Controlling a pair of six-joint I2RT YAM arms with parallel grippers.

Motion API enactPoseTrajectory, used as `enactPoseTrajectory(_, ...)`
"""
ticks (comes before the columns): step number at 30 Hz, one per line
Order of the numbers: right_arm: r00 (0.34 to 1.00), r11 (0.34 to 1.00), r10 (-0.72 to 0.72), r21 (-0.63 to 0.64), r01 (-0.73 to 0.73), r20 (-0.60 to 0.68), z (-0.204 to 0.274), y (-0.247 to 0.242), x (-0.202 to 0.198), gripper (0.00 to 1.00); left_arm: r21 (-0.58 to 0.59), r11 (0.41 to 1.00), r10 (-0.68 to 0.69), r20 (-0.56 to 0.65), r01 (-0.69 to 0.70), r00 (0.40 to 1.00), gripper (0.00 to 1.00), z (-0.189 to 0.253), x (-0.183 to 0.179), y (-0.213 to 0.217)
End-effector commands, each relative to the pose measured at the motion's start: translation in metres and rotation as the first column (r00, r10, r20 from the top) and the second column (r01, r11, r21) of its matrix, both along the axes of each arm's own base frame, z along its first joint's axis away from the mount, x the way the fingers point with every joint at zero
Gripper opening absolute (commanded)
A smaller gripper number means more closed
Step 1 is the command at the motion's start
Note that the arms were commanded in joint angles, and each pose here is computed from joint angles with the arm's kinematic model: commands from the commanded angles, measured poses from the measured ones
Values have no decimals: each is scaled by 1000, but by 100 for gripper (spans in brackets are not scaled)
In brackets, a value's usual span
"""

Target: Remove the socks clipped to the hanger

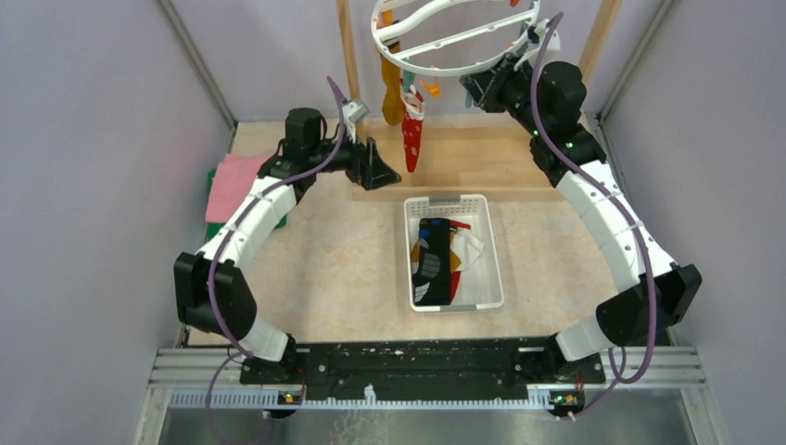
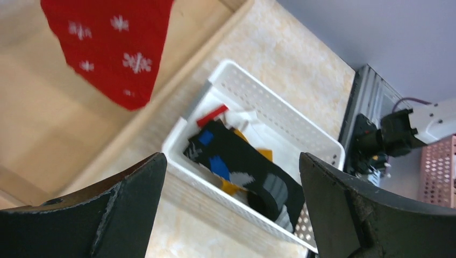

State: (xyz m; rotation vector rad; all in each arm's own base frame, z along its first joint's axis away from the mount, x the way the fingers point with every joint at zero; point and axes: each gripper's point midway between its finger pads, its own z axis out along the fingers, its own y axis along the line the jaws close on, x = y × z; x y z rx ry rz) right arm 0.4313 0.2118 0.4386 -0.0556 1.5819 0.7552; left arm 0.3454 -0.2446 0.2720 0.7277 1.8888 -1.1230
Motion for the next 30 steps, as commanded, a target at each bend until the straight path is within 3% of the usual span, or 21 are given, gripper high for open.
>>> enactPoseTrajectory(1, 998, 997, -54, 50, 53, 12, 22, -35, -9, 2, -59, 998, -5, 183, 16, 983, 99, 43, 43, -12)
enactPoseTrajectory(13, 999, 996, -37, 78, 37, 0, 22, -48, 2, 5, -131, 988, -32, 322, 78, 946, 99, 54, 119, -43)
enactPoseTrajectory(17, 1000, 996, -4, 85, 5, -14, 23, -45, 2, 13, -133, 977, -101, 399, 166, 911, 99, 60, 121, -57)
enactPoseTrajectory(26, 998, 994, 52, 93, -49, -24, 27, -42, -5, 19, -94, 935, -261, 475, 343, 840, 98, 51, 101, -90)
enactPoseTrajectory(28, 998, 995, 57, 88, -54, -24, 29, -42, -5, 21, -104, 937, -255, 450, 334, 856, 87, 49, 98, -92)
enactPoseTrajectory(30, 998, 995, 56, 85, -54, -19, 30, -42, -6, 22, -124, 957, -194, 405, 264, 893, 54, 49, 103, -89)
